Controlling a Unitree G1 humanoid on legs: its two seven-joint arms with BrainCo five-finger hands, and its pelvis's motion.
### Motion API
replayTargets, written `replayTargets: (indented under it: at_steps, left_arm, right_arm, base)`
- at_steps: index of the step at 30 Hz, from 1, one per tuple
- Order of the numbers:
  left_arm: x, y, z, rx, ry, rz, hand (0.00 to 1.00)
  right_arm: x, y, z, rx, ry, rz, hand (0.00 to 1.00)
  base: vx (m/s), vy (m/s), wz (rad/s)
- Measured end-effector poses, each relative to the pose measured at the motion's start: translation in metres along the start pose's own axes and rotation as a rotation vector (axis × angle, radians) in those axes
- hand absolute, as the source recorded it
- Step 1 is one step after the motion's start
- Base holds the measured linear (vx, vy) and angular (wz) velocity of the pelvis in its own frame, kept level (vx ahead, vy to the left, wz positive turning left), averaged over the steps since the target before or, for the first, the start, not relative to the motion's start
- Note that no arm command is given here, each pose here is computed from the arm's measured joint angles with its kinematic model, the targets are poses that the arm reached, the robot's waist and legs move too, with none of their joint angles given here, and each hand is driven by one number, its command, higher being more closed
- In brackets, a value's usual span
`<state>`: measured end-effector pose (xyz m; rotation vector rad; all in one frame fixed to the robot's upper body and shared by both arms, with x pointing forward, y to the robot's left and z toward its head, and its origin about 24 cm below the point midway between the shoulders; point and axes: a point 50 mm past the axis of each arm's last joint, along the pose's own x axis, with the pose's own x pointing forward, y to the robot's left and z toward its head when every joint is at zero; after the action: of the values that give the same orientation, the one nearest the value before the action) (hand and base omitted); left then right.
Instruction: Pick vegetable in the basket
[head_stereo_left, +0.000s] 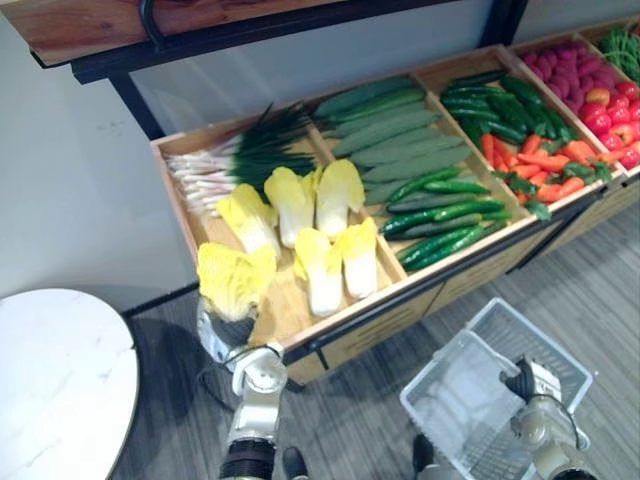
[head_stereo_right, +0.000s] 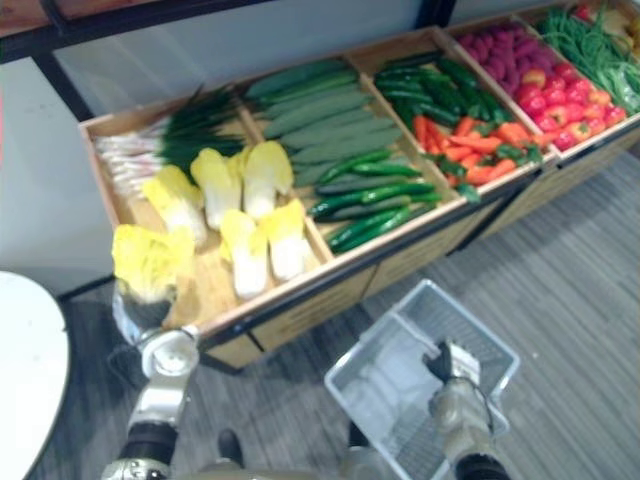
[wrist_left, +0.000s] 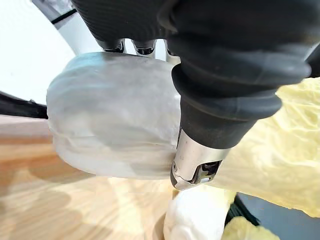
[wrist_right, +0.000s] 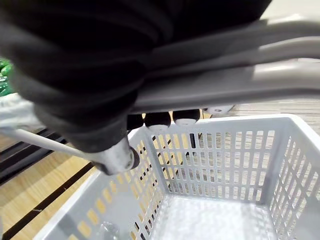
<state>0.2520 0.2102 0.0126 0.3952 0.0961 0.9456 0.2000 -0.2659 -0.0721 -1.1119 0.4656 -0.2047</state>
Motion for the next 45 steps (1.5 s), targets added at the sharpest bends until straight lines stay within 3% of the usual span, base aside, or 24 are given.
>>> replayTargets:
  at_steps: [9,22,33,45]
  left_arm:
    - [0.010,0.007,0.031,-0.048,-0.120,0.106,1.00]
    - [-0.007,-0.001,0.065,-0.146,-0.238,0.051,1.00]
    - [-0.034,-0.011,0.096,-0.277,-0.381,-0.137,1.00]
    - [-0.077,-0.029,0.114,-0.364,-0.483,-0.452,1.00]
  right_arm:
    - [-0.002,0.006,0.009,-0.003,-0.056,0.021,1.00]
    - [-0.004,0.008,0.004,-0.008,-0.043,0.023,1.00]
    - [-0.006,0.010,0.002,-0.013,-0.036,0.034,1.00]
    - [-0.003,0.009,0.002,-0.015,-0.028,0.049,1.00]
  base:
    - [0.00,0.000,0.00]
    - [0.00,0.000,-0.01]
    - [0.00,0.000,0.00]
    - [0.00,0.000,0.03]
